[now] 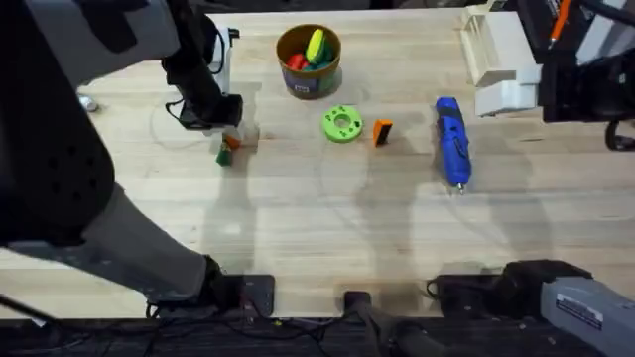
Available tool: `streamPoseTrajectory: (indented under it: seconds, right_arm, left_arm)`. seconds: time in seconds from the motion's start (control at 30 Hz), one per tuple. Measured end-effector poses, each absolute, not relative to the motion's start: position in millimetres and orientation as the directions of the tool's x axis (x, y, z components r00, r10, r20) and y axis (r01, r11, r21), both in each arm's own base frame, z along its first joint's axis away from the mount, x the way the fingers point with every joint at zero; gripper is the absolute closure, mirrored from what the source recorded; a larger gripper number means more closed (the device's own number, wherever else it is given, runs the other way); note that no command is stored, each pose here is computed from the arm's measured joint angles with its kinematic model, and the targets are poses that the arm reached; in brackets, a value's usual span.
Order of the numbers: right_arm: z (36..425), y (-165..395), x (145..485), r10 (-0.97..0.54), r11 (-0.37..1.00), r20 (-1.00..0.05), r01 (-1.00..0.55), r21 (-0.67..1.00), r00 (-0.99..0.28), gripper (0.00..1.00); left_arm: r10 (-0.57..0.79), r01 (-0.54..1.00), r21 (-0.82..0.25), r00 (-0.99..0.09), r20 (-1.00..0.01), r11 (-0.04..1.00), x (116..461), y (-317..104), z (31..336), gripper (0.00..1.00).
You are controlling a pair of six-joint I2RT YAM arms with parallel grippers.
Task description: Pick up the gripper from the table and insert it into the empty holder that is missing its gripper. Then pick up a screw, insert it into the mounting hole, and use the screwdriver to tighten it. Finally, clean up the table by picking up the vegetable and placing it into the bucket.
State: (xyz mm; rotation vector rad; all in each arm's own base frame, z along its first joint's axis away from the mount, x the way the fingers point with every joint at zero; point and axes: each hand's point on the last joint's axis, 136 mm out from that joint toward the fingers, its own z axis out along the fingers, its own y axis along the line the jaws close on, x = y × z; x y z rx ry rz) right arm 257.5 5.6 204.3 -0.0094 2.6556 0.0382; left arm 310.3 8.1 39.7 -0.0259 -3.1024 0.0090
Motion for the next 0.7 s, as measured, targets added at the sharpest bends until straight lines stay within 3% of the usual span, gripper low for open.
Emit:
streamPoseTrajectory:
  seconds: [0.1,0.4,0.7]
  right_arm:
    - [204,6,258,0.000,1.000,-0.467,-0.013,0.025,-0.884,0.009]
    - [204,6,258,0.000,1.000,-0.467,-0.013,0.025,-0.884,0.010]
    - [204,6,258,0.000,1.000,-0.467,-0.013,0.026,-0.884,0.009]
  left_arm:
    - [0.024,0.024,-0.003,-0.999,-0.022,1.000,314,6,58,0.985]
    - [0.035,0.033,0.012,-0.934,-0.356,0.999,308,3,165,0.985]
    - [0.036,0.031,0.017,-0.886,-0.462,0.999,285,2,206,0.985]
